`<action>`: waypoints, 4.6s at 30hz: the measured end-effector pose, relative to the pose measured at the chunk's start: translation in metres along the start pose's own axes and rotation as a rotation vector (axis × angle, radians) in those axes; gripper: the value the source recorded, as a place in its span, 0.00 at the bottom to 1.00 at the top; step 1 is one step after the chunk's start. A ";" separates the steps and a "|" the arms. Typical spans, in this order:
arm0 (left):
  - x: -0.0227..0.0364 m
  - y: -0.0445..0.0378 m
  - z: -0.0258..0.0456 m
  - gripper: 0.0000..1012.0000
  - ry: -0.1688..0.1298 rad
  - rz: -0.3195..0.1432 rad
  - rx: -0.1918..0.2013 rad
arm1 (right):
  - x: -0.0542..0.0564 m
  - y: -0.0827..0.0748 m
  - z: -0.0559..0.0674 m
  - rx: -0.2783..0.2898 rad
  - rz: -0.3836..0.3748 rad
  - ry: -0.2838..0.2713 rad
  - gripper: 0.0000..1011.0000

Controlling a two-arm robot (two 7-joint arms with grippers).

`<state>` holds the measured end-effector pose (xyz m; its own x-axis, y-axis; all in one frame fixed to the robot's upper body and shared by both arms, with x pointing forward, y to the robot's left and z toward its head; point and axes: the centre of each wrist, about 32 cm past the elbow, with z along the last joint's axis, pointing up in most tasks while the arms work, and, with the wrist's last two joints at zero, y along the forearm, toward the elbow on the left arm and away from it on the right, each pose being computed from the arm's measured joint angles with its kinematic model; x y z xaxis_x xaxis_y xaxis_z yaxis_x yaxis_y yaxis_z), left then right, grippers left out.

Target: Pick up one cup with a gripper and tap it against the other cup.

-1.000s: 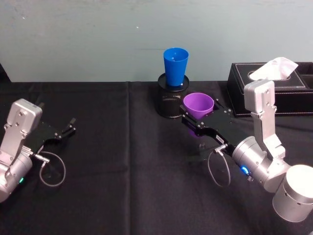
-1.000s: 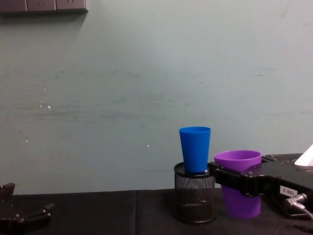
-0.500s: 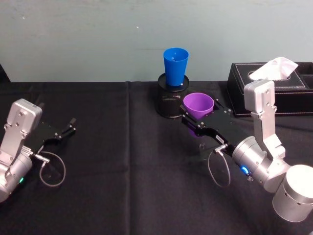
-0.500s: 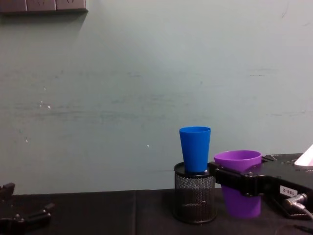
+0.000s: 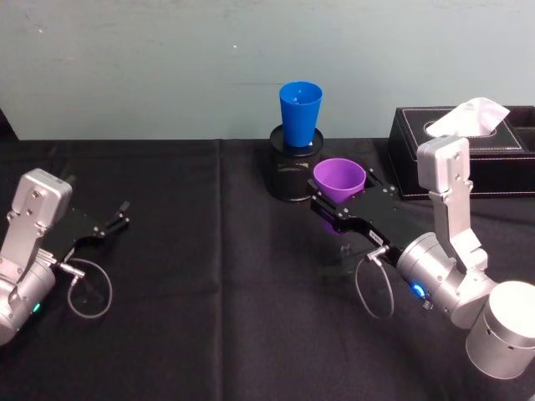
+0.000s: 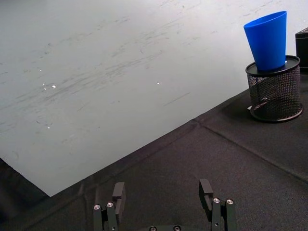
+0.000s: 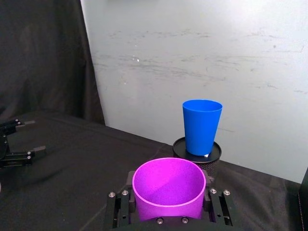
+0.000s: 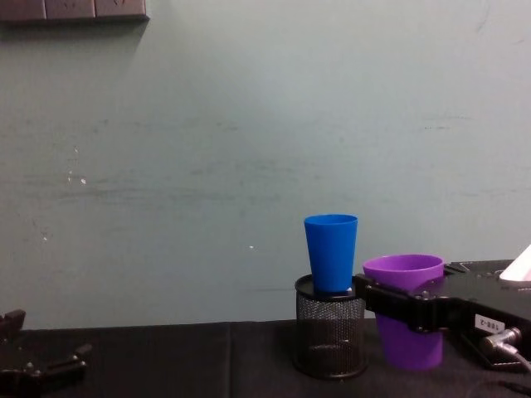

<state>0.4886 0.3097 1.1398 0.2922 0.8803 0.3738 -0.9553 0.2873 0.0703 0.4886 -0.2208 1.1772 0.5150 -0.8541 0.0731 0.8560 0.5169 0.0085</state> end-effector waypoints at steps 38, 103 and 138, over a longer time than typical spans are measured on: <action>0.0000 0.0000 0.0000 0.99 0.000 0.000 0.000 | 0.000 0.000 0.000 0.000 0.000 0.000 0.74; 0.0000 0.0000 0.0000 0.99 0.000 0.000 0.000 | 0.030 0.095 0.003 -0.011 -0.013 0.051 0.74; 0.0000 0.0000 0.0000 0.99 0.000 0.000 0.000 | 0.032 0.112 0.004 -0.001 -0.030 0.082 0.74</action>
<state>0.4886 0.3097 1.1398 0.2923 0.8803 0.3738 -0.9552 0.2873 0.0703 0.6011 -0.1897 1.1842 0.4911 -0.8711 -0.0093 0.8711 0.4910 0.0081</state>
